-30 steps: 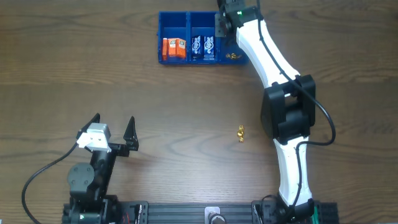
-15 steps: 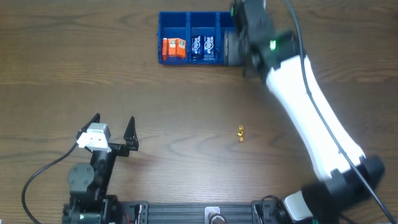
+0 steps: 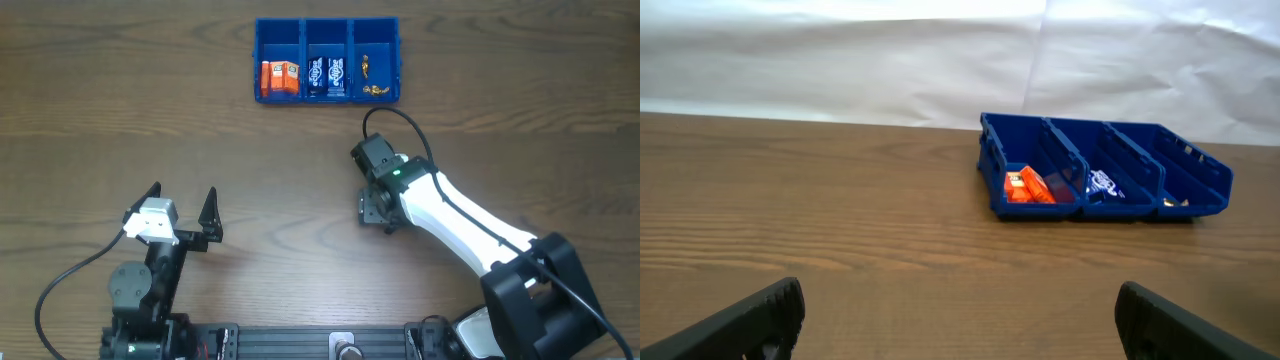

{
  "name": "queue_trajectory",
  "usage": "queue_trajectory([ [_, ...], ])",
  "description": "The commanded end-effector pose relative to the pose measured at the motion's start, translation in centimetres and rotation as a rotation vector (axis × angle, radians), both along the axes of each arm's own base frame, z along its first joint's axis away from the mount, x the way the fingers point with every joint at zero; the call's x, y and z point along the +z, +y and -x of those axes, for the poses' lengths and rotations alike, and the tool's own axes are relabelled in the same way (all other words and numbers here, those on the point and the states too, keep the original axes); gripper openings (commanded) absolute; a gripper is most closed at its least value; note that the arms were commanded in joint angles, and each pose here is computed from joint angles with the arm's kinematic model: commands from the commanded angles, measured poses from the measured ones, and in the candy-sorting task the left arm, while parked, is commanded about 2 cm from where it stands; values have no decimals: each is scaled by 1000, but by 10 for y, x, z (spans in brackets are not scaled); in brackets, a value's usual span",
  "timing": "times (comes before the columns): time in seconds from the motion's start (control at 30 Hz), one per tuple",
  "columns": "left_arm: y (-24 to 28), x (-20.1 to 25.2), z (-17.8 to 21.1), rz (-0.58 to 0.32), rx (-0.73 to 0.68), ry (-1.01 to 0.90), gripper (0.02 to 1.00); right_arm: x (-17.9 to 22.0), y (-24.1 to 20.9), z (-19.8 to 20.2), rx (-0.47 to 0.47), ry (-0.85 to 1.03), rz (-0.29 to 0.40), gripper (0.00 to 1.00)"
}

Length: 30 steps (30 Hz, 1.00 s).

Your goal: Sort Candies Into Trays

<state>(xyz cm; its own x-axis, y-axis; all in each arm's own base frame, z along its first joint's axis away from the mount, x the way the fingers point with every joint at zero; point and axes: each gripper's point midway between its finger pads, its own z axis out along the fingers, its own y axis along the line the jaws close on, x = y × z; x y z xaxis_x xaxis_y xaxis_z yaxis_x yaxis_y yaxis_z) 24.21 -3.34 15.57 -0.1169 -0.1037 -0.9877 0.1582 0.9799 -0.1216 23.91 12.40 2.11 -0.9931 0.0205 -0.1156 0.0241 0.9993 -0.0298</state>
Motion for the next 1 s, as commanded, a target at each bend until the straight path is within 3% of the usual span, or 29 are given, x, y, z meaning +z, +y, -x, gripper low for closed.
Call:
queue_trajectory([
  [0.03, -1, -16, 1, -15, -12, 43, 998, -15, -5, 2, -37, 40, 22, 730],
  [0.23, -1, -16, 1, -15, -12, 43, 998, -33, -12, 3, -61, 92, 42, 636],
  [0.3, -1, -16, 1, -15, -12, 43, 998, -34, -10, 2, -61, 87, 34, 432],
  [0.4, -1, -16, 1, -15, -12, 43, 996, -34, -9, 1, -61, 83, 29, 268],
  [0.63, -1, -16, 1, -15, -12, 43, 998, -21, -1, -8, -52, 41, -4, 202],
  [0.77, -1, -16, 1, -15, -12, 43, 996, 39, 12, -37, -1, -105, -62, 202],
  [1.0, -1, -16, 1, -15, -12, 43, 998, 181, -4, -153, 1, -408, -36, 202],
])
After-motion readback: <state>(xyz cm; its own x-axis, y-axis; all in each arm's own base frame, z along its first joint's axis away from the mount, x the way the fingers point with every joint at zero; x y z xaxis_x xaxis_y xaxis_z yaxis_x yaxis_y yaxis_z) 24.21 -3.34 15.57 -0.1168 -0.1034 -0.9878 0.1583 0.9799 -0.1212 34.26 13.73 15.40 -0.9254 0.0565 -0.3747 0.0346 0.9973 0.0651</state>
